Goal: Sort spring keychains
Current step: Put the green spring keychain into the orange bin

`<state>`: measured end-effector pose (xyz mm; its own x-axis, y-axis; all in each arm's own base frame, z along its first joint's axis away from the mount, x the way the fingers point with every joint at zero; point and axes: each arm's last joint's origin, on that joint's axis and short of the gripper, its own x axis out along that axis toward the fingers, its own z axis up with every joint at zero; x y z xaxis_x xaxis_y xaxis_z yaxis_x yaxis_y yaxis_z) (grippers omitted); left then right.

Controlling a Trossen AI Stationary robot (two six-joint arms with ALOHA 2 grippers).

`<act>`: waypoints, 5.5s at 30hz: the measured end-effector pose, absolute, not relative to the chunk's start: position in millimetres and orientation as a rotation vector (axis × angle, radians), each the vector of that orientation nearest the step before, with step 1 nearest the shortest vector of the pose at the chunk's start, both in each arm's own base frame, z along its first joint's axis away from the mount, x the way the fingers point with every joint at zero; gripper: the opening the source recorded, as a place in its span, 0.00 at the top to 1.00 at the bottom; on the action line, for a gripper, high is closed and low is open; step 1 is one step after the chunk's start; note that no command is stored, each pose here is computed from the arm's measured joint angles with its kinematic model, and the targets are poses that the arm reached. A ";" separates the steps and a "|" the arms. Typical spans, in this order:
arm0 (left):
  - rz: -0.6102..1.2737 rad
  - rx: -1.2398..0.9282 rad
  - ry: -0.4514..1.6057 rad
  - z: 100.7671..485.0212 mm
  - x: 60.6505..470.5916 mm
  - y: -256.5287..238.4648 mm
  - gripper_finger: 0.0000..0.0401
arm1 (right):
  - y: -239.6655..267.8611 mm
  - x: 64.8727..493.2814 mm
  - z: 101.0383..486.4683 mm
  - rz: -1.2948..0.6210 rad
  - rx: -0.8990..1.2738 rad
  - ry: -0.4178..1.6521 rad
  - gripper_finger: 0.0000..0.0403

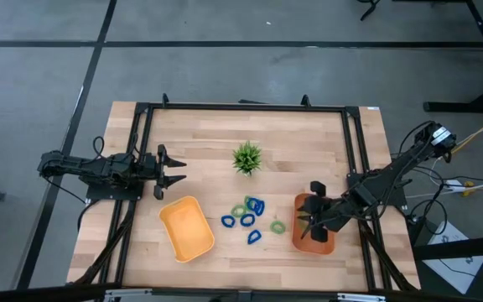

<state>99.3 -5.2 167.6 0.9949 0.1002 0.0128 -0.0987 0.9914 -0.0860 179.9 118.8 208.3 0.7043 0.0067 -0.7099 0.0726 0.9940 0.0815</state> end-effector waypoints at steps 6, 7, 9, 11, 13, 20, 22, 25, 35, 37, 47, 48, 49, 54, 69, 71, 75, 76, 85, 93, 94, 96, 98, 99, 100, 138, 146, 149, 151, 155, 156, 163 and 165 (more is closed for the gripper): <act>0.100 -0.085 -0.017 167.5 99.3 -5.2 0.51 | 115.9 186.5 211.4 -0.012 0.055 0.746 0.71; 0.100 -0.085 -0.017 167.5 99.3 -5.2 0.51 | 114.5 189.0 212.1 -0.010 0.042 0.734 0.71; 0.099 -0.085 -0.016 167.5 99.3 -5.3 0.51 | 112.0 195.4 213.4 0.004 0.028 0.706 0.71; 0.100 -0.085 -0.017 167.5 99.3 -5.2 0.51 | 108.8 202.8 213.6 0.040 0.018 0.693 0.71; 0.099 -0.086 -0.017 167.6 99.3 -5.2 0.51 | 105.4 210.4 212.5 0.081 0.006 0.686 0.71; 0.099 -0.085 -0.017 167.5 99.3 -5.3 0.51 | 98.2 236.2 204.3 0.208 -0.098 0.639 0.71; 0.100 -0.085 -0.017 167.6 99.3 -5.2 0.51 | 98.7 244.2 204.8 0.236 -0.138 0.634 0.71; 0.100 -0.085 -0.017 167.5 99.3 -5.2 0.51 | 100.5 256.4 205.0 0.249 -0.191 0.632 0.71; 0.100 -0.085 -0.017 167.5 99.3 -5.2 0.51 | 99.7 290.4 185.8 0.238 -0.281 0.695 0.71; 0.100 -0.085 -0.017 167.6 99.3 -5.2 0.51 | 100.0 295.5 183.8 0.235 -0.283 0.704 0.71; 0.100 -0.085 -0.017 167.5 99.3 -5.2 0.51 | 103.7 329.6 187.2 0.261 -0.339 0.683 0.71; 0.100 -0.085 -0.017 167.5 99.3 -5.2 0.51 | 103.4 333.2 187.2 0.273 -0.332 0.686 0.71; 0.100 -0.085 -0.017 167.6 99.3 -5.2 0.51 | 103.2 336.8 186.3 0.289 -0.324 0.690 0.71; 0.100 -0.085 -0.017 167.5 99.3 -5.2 0.51 | 101.0 353.8 180.2 0.354 -0.309 0.699 0.71; 0.100 -0.085 -0.017 167.5 99.3 -5.2 0.51 | 84.1 392.9 157.5 0.365 -0.250 0.747 0.71; 0.100 -0.085 -0.017 167.5 99.3 -5.2 0.51 | 81.1 396.4 153.9 0.357 -0.246 0.757 0.71; 0.100 -0.085 -0.017 167.5 99.3 -5.2 0.51 | 75.1 401.3 145.8 0.364 -0.222 0.779 0.71; 0.099 -0.085 -0.016 167.5 99.3 -5.3 0.51 | 73.6 402.3 144.0 0.371 -0.214 0.783 0.71; 0.100 -0.086 -0.017 167.6 99.3 -5.2 0.51 | 64.7 405.5 134.3 0.332 -0.152 0.816 0.71; 0.100 -0.085 -0.017 167.6 99.3 -5.2 0.51 | 59.8 407.0 123.6 0.347 -0.103 0.849 0.71; 0.099 -0.085 -0.017 167.5 99.3 -5.2 0.51 | 59.5 407.4 122.2 0.355 -0.098 0.850 0.71; 0.100 -0.085 -0.017 167.5 99.3 -5.2 0.51 | 58.8 407.6 120.8 0.363 -0.092 0.852 0.71; 0.100 -0.085 -0.017 167.6 99.3 -5.2 0.51 | 58.5 407.5 120.5 0.362 -0.091 0.854 0.71; 0.099 -0.085 -0.017 167.6 99.3 -5.2 0.51 | 58.5 407.4 120.4 0.362 -0.092 0.856 0.72; 0.100 -0.085 -0.017 167.6 99.3 -5.2 0.51 | 58.5 407.3 120.3 0.362 -0.092 0.857 0.72; 0.099 -0.086 -0.017 167.6 99.3 -5.3 0.51 | 79.8 385.6 159.7 0.514 -0.181 0.859 0.98; 0.099 -0.085 -0.017 167.6 99.3 -5.3 0.51 | 102.5 375.9 176.3 0.539 -0.286 0.816 0.99; 0.100 -0.085 -0.017 167.5 99.3 -5.2 0.51 | 110.6 371.7 182.8 0.556 -0.350 0.792 0.99; 0.099 -0.085 -0.017 167.5 99.3 -5.3 0.51 | 115.4 368.9 186.8 0.576 -0.376 0.778 0.99; 0.100 -0.085 -0.017 167.6 99.3 -5.2 0.51 | 124.6 361.7 193.7 0.607 -0.429 0.722 0.99; 0.099 -0.085 -0.017 167.6 99.3 -5.3 0.51 | 125.8 358.6 193.4 0.601 -0.442 0.709 0.99; 0.100 -0.085 -0.017 167.6 99.3 -5.2 0.51 | 130.6 339.6 201.1 0.487 -0.535 0.571 0.98; 0.099 -0.086 -0.017 167.5 99.3 -5.2 0.51 | 131.8 334.5 203.0 0.476 -0.546 0.566 0.98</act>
<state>99.3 -5.2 167.5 0.9949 0.0998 0.0125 -0.0983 0.9914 -0.0863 334.5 131.8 203.0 0.7453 0.2677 -0.6107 -0.5557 0.7555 -0.3469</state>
